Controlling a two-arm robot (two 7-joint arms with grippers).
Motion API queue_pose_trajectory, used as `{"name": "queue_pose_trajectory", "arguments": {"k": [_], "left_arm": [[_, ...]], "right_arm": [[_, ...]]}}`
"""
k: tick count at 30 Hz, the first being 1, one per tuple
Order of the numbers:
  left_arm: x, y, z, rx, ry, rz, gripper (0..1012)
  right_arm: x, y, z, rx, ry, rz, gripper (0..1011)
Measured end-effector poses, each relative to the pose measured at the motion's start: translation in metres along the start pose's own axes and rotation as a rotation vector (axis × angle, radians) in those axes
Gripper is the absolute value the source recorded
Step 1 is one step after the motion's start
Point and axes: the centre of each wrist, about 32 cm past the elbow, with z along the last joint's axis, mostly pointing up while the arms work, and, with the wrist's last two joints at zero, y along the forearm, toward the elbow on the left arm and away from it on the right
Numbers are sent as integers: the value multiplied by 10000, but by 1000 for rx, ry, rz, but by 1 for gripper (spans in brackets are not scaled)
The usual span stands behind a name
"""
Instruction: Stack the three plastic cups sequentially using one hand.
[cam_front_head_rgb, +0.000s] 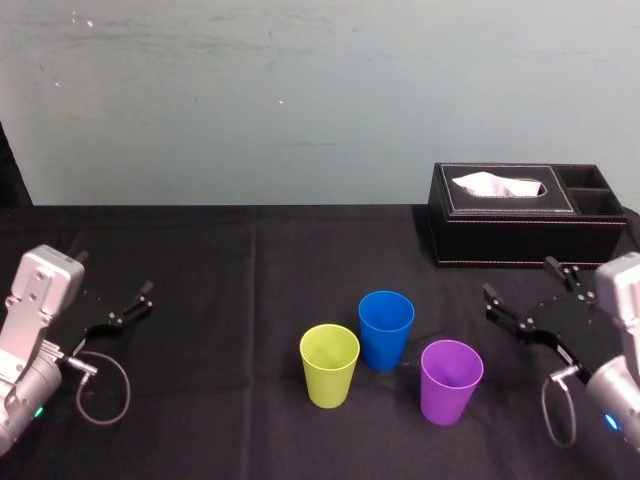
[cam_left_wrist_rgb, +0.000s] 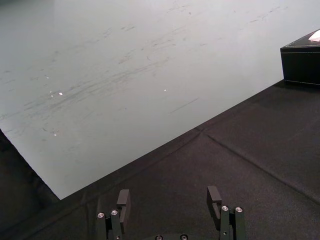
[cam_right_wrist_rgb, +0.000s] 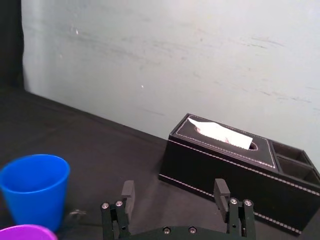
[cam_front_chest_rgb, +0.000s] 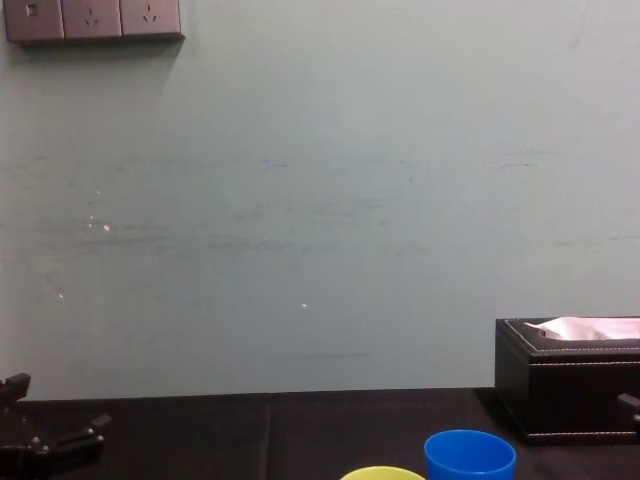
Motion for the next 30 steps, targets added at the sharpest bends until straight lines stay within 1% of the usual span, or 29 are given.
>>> {"name": "queue_pose_trajectory", "arguments": {"k": [4,5,6,8,11,13,17,18,21,25,28,30], "left_arm": [[0,0,0,0,0,0,1000],[0,0,0,0,0,0,1000],[0,0,0,0,0,0,1000],[0,0,0,0,0,0,1000],[0,0,0,0,0,0,1000],[0,0,0,0,0,0,1000],[0,0,0,0,0,0,1000],[0,0,0,0,0,0,1000],[0,0,0,0,0,0,1000],[0,0,0,0,0,0,1000],[0,0,0,0,0,0,1000],[0,0,0,0,0,0,1000]], "right_arm": [[-59,-208,24,6,36,1,1004],[-81,-298,32,5,47,-5,1004],[-81,-298,32,5,47,-5,1004],[-130,-478,34,-11,72,-10,1004],[-173,-604,48,-25,92,-6,1004],[-235,-743,63,-48,118,12,1004],[-288,-831,76,-76,145,56,1004],[-309,-864,84,-95,160,88,1004],[-346,-904,101,-130,177,147,1004],[-381,-931,119,-166,189,203,1004],[-400,-926,122,-192,196,230,1004],[-408,-915,125,-200,198,237,1004]]}}
